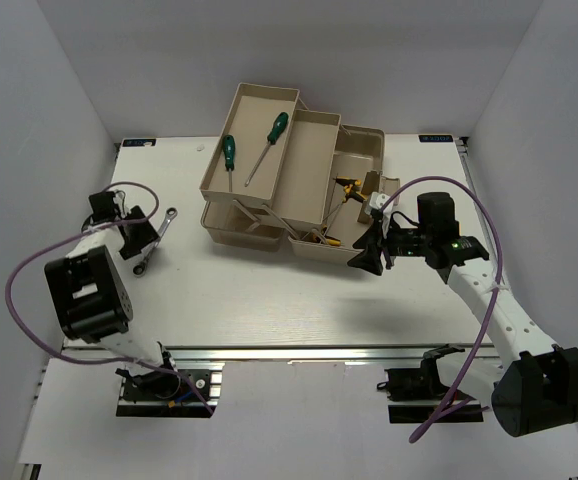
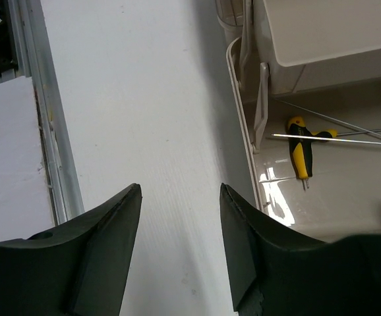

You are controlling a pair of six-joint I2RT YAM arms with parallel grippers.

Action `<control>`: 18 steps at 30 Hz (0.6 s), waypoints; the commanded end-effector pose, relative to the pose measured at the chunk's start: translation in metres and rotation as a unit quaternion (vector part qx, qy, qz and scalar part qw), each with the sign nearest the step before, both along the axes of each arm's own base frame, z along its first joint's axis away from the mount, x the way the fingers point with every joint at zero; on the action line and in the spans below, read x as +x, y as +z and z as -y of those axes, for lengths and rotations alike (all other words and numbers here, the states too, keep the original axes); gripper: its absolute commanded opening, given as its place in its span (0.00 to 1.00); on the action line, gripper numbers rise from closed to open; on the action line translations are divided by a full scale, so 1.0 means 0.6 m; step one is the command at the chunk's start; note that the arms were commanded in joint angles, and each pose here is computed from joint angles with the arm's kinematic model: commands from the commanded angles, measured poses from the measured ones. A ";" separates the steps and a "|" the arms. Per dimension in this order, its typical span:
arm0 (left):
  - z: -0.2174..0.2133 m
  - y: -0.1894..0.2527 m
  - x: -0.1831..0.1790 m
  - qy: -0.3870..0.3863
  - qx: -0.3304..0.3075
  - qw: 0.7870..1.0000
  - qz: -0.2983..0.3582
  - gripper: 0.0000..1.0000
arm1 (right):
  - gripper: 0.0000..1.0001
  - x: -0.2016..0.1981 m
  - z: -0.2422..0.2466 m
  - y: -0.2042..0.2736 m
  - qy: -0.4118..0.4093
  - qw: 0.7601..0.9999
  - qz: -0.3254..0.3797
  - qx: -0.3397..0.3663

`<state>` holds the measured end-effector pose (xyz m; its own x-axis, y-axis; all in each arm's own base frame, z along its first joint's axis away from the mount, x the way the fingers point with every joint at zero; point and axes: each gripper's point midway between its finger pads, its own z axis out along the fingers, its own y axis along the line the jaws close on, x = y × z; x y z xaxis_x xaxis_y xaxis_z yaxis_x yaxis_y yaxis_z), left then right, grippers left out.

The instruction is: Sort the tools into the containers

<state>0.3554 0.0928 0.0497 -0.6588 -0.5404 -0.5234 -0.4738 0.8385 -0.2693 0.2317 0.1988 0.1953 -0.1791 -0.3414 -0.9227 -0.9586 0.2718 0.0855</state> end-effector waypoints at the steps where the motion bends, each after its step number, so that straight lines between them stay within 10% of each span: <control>1: -0.008 0.053 0.074 -0.083 0.054 0.994 0.053 0.70 | 0.57 0.006 -0.002 0.005 -0.009 1.000 0.008 0.004; 18: 0.022 -0.062 0.082 -0.190 0.160 0.967 -0.060 0.59 | 0.58 0.020 0.000 -0.006 -0.015 1.000 -0.014 -0.011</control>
<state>0.4105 0.0724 0.0204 -0.8185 -0.1040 -0.5650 -0.1197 0.9928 -0.0094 0.2370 0.1961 0.1767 -0.2544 -0.3652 -0.8955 -0.9403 0.3099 0.1408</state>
